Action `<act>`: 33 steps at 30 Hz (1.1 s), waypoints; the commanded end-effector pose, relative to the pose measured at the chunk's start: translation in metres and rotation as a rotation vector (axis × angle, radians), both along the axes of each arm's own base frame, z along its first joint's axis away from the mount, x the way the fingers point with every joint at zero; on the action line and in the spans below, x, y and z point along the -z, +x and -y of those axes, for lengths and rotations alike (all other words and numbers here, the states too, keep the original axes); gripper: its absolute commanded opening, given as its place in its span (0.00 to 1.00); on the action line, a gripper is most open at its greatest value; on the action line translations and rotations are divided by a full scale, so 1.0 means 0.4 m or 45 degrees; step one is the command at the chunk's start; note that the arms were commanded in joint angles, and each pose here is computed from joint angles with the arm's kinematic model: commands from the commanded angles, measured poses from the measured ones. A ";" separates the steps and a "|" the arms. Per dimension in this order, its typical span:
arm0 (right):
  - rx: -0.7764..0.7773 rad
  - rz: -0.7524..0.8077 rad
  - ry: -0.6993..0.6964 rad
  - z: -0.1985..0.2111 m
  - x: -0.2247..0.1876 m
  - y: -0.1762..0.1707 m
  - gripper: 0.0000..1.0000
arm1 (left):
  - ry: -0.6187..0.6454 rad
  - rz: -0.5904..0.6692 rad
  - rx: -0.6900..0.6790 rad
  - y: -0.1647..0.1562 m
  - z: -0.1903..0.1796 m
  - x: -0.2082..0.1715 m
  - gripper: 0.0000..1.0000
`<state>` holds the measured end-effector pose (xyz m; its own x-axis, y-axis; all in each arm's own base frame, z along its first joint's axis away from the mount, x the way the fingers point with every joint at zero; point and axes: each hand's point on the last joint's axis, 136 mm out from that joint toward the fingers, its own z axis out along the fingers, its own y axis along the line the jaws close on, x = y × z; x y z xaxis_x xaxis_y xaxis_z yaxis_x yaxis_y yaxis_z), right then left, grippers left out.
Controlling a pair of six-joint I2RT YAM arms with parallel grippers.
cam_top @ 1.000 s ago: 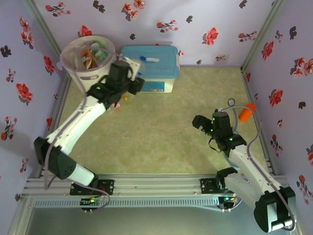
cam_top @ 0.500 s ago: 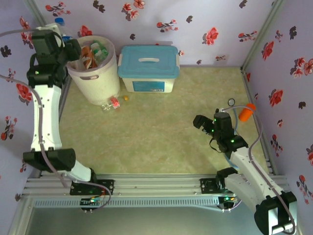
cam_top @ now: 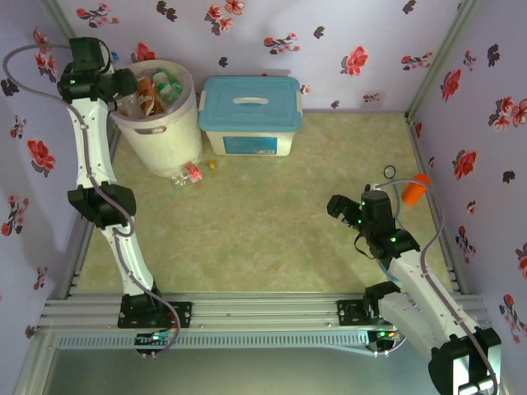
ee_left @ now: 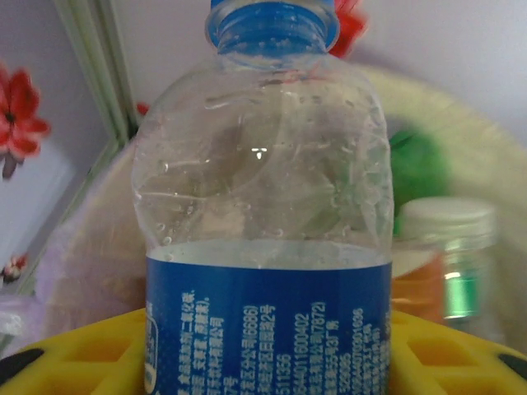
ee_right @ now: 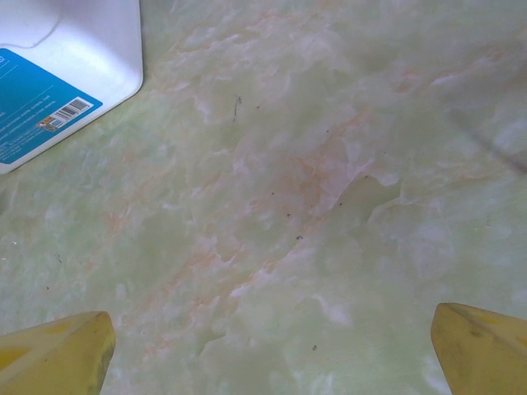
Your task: Put the plastic bottles in the bin
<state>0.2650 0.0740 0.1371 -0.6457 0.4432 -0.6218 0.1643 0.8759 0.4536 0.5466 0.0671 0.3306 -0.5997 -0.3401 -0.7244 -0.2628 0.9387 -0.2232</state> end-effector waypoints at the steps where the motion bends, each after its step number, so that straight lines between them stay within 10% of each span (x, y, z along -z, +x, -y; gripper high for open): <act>1: 0.014 0.000 -0.051 0.015 0.007 -0.001 0.99 | 0.036 -0.017 0.027 -0.030 -0.002 -0.007 0.11; 10: 0.004 -0.023 -0.046 0.006 0.022 0.011 0.99 | 0.093 -0.046 0.074 -0.037 -0.002 0.007 0.76; 14: 0.006 -0.025 -0.048 0.007 0.025 0.011 0.99 | 0.131 0.074 0.084 -0.041 0.000 -0.073 0.83; 21: 0.001 -0.032 -0.021 -0.004 0.035 0.021 0.99 | 0.201 0.259 0.047 -0.054 -0.009 -0.191 0.76; 33: -0.001 -0.022 -0.025 -0.001 0.026 0.015 0.99 | 0.278 0.024 0.087 0.013 0.032 0.007 0.45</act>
